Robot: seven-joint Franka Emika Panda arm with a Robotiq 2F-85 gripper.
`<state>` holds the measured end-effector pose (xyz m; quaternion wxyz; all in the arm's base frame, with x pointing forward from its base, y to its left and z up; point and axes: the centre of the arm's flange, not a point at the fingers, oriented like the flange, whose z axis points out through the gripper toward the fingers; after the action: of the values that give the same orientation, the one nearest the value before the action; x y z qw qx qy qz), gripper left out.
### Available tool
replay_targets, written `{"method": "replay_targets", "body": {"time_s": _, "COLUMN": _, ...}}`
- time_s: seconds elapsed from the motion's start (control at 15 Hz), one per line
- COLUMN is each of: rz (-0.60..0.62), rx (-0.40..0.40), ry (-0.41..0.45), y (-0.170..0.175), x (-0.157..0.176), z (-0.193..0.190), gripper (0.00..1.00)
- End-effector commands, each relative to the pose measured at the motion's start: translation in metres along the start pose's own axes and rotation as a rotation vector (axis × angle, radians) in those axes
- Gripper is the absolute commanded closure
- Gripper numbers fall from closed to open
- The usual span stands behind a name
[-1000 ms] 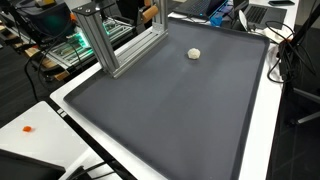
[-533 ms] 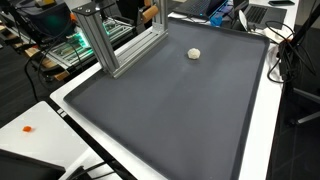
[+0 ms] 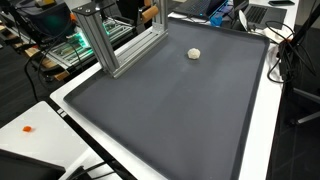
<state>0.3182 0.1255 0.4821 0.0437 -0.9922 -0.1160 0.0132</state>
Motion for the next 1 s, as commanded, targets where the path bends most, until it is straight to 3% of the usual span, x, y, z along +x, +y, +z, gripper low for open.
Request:
{"method": "replay_targets", "body": {"time_s": 0.0, "rz": 0.023, "rx": 0.025, "ry": 0.017, "y": -0.003, "x": -0.006, "z": 0.01, "gripper": 0.0}}
{"method": "replay_targets", "body": {"time_s": 0.93, "rz": 0.157, "rx": 0.082, "ry": 0.012, "y": 0.009, "x": 0.0, "z": 0.013, "gripper": 0.0}}
